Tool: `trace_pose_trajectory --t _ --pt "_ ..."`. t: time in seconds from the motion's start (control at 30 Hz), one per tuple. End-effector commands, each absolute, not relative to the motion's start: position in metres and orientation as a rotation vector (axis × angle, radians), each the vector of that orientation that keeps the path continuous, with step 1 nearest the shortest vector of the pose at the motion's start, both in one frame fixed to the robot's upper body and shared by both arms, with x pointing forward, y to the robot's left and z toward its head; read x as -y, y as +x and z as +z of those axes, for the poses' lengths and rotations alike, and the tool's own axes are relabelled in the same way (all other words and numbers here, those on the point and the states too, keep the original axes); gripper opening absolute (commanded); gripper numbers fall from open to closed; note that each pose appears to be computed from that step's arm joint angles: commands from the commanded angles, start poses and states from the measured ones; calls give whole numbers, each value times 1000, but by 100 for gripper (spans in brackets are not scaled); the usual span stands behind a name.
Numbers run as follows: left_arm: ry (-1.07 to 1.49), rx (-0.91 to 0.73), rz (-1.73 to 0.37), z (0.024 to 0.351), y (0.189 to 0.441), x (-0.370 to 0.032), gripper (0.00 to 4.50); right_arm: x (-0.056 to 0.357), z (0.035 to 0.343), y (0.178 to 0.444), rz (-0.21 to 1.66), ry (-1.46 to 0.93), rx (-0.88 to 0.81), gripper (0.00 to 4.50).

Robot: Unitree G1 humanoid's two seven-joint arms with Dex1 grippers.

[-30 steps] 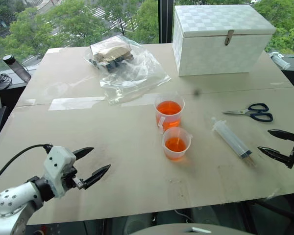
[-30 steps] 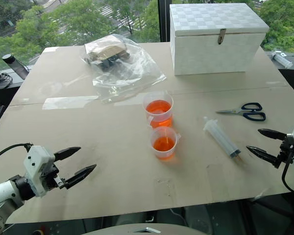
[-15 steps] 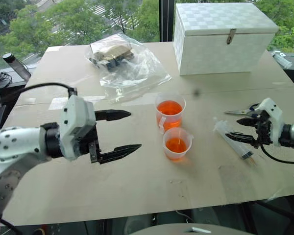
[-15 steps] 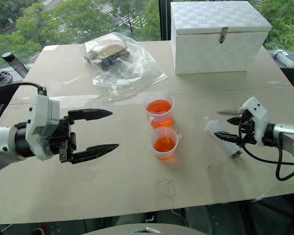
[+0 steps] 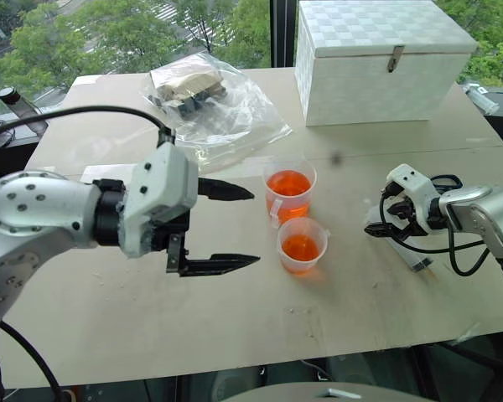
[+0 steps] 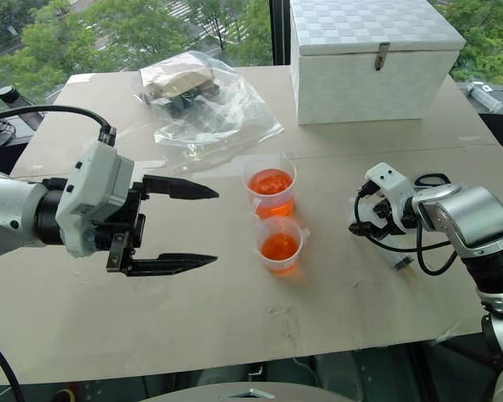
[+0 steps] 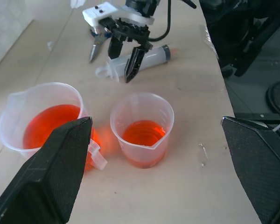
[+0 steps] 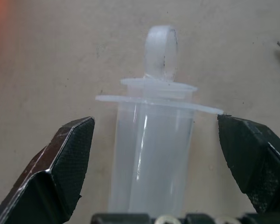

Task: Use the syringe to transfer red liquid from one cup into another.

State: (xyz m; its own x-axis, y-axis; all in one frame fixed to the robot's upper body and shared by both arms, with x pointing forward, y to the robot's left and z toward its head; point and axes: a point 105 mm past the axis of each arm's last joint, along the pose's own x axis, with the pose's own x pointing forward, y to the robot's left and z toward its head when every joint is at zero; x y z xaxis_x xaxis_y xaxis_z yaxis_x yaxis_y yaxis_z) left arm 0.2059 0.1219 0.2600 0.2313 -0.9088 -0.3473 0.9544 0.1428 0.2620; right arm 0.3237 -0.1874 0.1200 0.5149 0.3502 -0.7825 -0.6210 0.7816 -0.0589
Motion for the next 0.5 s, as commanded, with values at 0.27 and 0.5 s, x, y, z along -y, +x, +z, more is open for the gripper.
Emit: trace_pose_trajectory --t 0.27,0.5 --pt "466 -90 -1320 270 208 -123 450 188 135 330 559 -356 -821 159" --pt "372 33 -1060 296 255 -148 450 142 225 326 823 -242 -539 159"
